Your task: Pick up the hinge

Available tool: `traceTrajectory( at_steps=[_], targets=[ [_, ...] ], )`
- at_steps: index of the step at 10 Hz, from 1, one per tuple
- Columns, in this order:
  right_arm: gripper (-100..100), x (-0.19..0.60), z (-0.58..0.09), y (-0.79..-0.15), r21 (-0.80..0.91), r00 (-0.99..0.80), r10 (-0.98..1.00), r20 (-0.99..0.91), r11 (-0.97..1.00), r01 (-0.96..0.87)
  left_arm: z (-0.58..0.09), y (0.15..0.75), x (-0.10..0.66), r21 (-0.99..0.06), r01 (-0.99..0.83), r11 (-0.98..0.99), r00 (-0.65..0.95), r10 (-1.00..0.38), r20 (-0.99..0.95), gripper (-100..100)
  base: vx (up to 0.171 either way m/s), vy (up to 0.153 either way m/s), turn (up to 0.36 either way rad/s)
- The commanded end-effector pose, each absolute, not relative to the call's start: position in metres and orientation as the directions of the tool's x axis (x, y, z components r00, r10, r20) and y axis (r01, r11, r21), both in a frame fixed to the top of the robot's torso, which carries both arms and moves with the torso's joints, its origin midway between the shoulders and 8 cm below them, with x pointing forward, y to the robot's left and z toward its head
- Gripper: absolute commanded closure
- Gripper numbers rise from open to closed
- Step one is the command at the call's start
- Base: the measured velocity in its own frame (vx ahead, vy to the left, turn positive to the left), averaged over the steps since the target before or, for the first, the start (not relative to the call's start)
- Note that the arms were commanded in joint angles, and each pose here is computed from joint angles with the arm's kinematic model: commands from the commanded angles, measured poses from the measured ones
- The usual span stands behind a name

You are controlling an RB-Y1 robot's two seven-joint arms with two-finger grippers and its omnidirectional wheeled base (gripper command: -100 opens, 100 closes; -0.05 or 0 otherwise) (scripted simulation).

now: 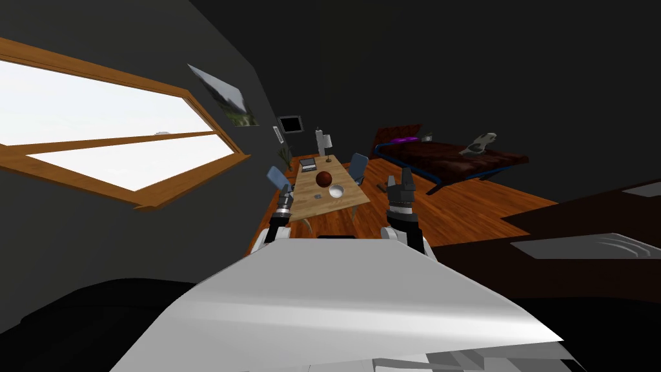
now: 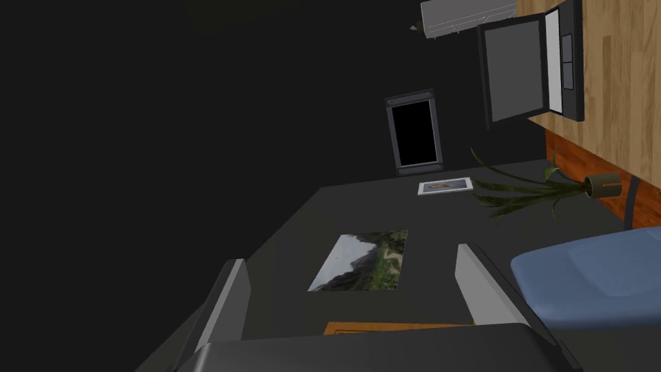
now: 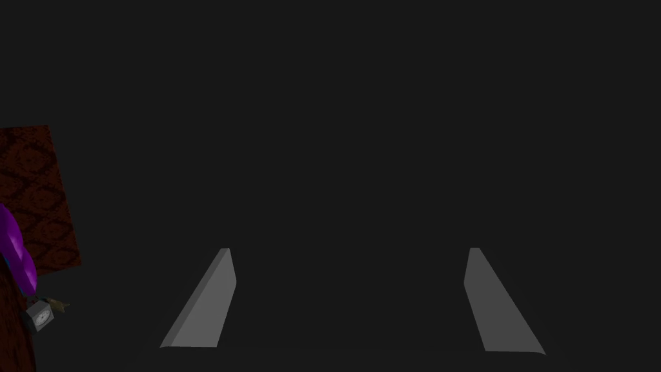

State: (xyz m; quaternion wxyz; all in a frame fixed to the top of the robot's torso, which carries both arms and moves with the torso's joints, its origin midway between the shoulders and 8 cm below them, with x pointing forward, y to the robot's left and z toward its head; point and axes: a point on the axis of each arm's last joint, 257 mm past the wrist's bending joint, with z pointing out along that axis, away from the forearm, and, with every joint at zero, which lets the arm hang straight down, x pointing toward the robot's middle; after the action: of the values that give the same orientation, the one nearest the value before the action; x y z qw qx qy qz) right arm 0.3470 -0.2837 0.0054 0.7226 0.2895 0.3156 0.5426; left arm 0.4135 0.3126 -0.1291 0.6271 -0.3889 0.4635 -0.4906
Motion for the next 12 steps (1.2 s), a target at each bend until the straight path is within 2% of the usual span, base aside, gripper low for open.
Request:
traceTrajectory(
  at_steps=[1,9,12],
  targets=[
    [0,0.347,0.005,-0.284,0.761,0.212,0.967,-0.142,0.243,-0.601,-0.139,0.319,0.42,-0.95,0.223,0.22,0.089,-0.975,-0.204,-100,0.008,-0.071,-0.007],
    [0,0.347,0.005,-0.284,0.761,0.212,0.967,-0.142,0.243,-0.601,-0.236,0.391,0.448,-0.966,-0.077,0.248,0.131,-0.958,-0.256,-100,0.009,-0.099,-0.032],
    [0,0.347,0.005,-0.284,0.761,0.212,0.967,-0.142,0.244,-0.601,-0.263,0.412,0.449,-0.958,-0.154,0.243,0.15,-0.952,-0.266,-100,0.001,-0.054,-0.022]
  ],
)
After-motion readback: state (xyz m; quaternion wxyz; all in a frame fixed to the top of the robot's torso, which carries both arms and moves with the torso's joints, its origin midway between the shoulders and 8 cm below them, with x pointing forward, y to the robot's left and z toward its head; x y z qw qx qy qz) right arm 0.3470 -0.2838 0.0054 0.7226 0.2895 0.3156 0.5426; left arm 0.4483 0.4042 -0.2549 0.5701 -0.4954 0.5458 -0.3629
